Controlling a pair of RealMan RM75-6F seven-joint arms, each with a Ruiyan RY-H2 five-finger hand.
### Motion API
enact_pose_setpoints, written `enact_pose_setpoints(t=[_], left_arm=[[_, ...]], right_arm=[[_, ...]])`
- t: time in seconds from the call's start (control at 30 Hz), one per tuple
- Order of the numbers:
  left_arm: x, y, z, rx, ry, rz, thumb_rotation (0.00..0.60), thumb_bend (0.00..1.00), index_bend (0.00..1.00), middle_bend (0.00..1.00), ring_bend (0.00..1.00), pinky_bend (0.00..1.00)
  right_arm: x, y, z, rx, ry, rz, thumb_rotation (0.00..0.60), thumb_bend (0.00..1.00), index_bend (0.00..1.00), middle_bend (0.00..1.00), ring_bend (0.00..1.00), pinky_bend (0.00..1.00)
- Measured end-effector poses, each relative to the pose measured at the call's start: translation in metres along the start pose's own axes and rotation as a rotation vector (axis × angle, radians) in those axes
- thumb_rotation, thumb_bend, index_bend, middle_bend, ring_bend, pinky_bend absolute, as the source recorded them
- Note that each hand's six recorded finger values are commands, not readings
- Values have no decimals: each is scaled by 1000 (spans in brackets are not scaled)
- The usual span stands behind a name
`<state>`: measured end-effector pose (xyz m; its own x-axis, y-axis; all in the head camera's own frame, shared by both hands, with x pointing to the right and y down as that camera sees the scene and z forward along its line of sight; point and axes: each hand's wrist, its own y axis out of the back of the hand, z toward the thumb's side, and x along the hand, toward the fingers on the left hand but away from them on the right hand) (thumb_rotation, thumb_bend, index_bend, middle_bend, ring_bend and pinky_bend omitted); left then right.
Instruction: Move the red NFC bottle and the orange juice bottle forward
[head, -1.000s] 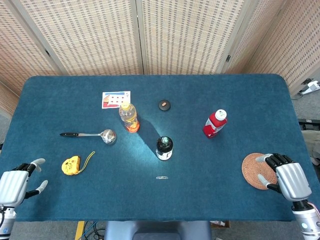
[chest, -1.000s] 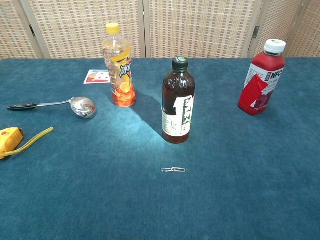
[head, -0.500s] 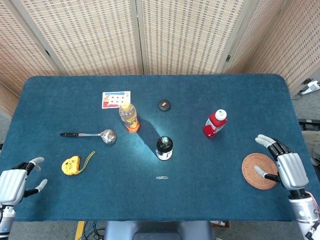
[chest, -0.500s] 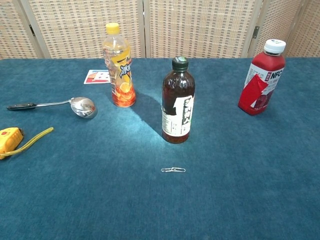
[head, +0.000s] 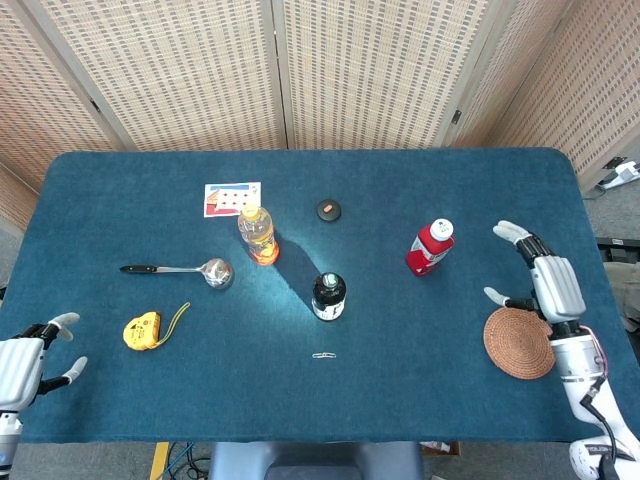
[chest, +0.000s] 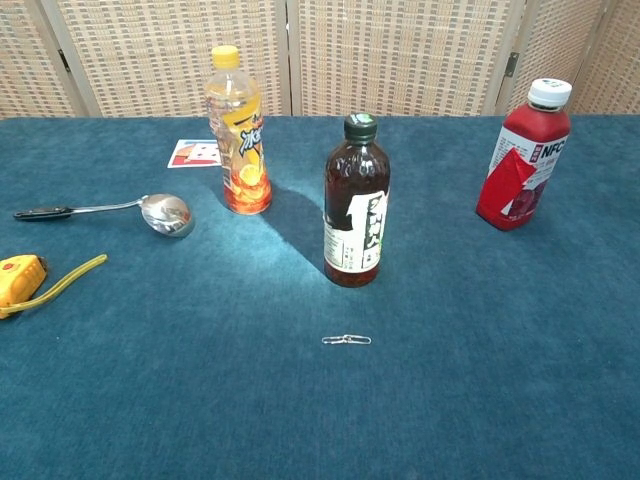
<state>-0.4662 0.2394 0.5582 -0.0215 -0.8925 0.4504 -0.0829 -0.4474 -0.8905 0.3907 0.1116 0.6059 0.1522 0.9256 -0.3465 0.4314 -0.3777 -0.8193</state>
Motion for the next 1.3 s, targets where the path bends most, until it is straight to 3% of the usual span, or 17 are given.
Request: enact_pose_setpoints(t=[0.43,0.8,1.3], left_arm=[[2,-1,-5,-12,19,-9,600,218,505,470,408,563],[3,2,-10,-17,36,-4,600,218,505,470,408,563],[4,1,-18,-13,57,-10,600,218,505,470,408,563]], right_arm=[[-55,-21,-24,-9,-77,62,600,116,126,86,76,280],[-82,-49,-22,-137,-72,182,600,116,126,90,75,280],[-104,-82,-6,-220,-38,323,600,116,127,130,75,280]])
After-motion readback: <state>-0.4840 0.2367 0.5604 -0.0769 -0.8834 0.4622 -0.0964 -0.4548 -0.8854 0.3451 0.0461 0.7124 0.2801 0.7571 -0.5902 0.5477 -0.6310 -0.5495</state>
